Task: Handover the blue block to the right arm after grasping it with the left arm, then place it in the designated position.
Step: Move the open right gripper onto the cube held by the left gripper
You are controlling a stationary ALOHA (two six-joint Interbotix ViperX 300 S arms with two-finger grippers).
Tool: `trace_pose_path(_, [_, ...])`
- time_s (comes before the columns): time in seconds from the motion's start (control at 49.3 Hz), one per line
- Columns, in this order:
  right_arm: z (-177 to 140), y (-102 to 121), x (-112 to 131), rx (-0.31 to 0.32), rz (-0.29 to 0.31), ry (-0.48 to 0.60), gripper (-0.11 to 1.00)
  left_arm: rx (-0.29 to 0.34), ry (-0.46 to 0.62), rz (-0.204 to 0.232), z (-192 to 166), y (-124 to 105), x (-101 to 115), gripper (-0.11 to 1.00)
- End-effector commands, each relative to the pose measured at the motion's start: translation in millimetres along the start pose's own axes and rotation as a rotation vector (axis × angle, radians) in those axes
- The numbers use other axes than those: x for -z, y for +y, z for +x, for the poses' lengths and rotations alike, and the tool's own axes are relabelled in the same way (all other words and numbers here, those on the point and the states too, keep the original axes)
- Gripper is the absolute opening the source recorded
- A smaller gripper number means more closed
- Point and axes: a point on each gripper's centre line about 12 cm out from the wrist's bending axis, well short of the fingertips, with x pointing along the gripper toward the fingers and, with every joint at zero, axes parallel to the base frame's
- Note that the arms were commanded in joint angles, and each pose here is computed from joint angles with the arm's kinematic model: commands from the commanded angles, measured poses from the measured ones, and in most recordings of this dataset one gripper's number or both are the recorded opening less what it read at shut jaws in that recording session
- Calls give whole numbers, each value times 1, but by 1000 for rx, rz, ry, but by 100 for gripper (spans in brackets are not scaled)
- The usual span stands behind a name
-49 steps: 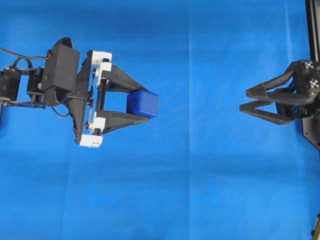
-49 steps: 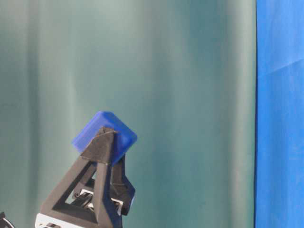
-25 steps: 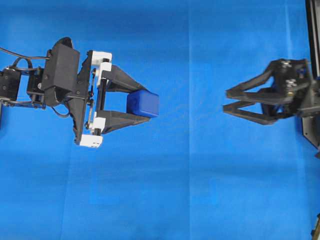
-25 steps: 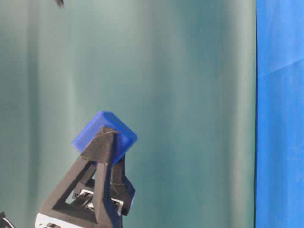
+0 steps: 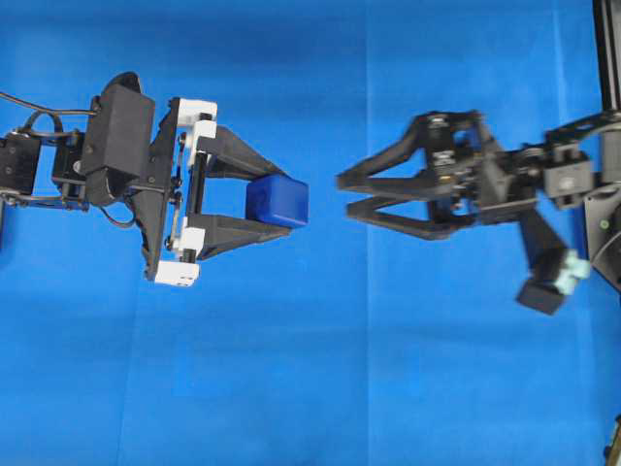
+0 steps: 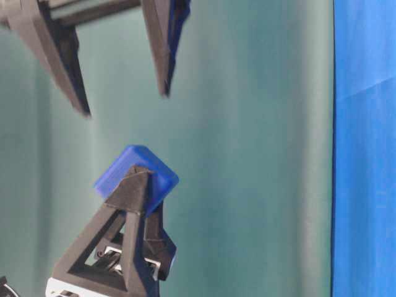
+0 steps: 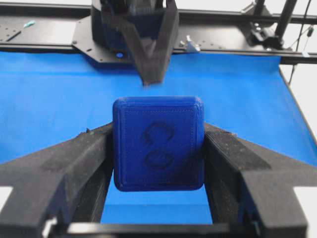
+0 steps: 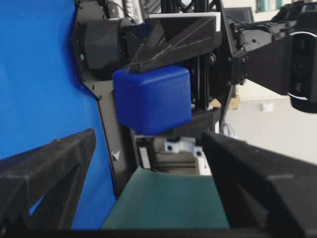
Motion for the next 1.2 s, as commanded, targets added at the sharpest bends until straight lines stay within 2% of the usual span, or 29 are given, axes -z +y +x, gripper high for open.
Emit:
trace_pose_path(0.0, [14, -14, -3, 26, -1, -16, 94, 1, -43, -3, -4, 0, -13, 46])
trace_pose_path(0.385, [59, -24, 3, 20, -4, -17, 94, 1, -41, -1, -4, 0, -12, 46])
trace_pose_path(0.913, [66, -24, 2, 13, -7, -13, 94, -1, -40, -3, -4, 0, -12, 46])
trace_pose_path(0.973, [65, -23, 5, 0, -7, 11, 90, -1, -42, -3, -4, 0, -13, 46])
trace_pose_path(1.014, [65, -22, 7, -9, -5, 28, 83, -3, -40, -3, -4, 1, -12, 46])
trace_pose_path(1.136, [64, -20, 11, -30, -7, 65, 52, -1, -42, -3, -4, 0, -13, 46])
trace_pose_path(1.176, [64, -20, 12, -34, -7, 74, 52, -1, -38, 0, -4, 0, -12, 46])
